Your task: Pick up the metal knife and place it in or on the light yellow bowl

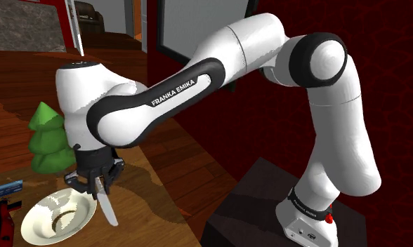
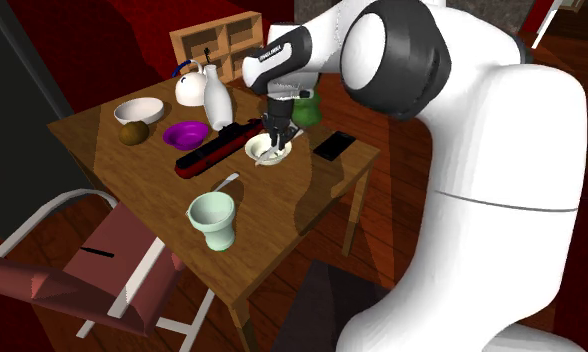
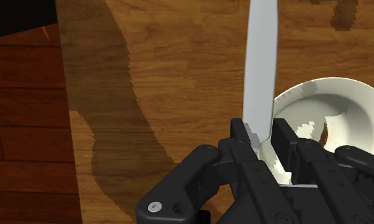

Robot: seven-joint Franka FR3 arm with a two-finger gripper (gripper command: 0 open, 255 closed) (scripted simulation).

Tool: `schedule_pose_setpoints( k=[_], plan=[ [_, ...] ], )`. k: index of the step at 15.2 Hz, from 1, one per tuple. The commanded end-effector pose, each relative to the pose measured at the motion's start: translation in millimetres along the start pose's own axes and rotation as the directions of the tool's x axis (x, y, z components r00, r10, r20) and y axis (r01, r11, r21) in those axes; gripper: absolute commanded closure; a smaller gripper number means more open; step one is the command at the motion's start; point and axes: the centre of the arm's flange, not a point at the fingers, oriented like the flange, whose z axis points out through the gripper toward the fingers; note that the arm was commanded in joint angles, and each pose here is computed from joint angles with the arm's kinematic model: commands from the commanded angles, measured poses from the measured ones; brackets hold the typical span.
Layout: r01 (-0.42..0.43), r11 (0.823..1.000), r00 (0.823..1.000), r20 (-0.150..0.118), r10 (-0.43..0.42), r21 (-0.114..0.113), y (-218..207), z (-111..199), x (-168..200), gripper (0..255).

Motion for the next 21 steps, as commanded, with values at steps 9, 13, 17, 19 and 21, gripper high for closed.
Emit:
schedule_pose_setpoints(
  k=[9,13,17,19,21],
  plan=[
    [-0.002,1.0,1.0,-0.001,0.002,-0.001,-97.5,6.3,49.5,255],
    [-0.002,1.0,1.0,-0.001,0.002,-0.001,-96.6,27.3,51.4,255],
    [-0.002,1.0,1.0,-0.001,0.002,-0.001,-95.6,48.3,53.3,255],
    [-0.002,1.0,1.0,-0.001,0.002,-0.001,-95.1,58.8,54.2,255],
    [-0.002,1.0,1.0,-0.001,0.002,-0.001,-94.6,69.3,55.2,255]
  ],
)
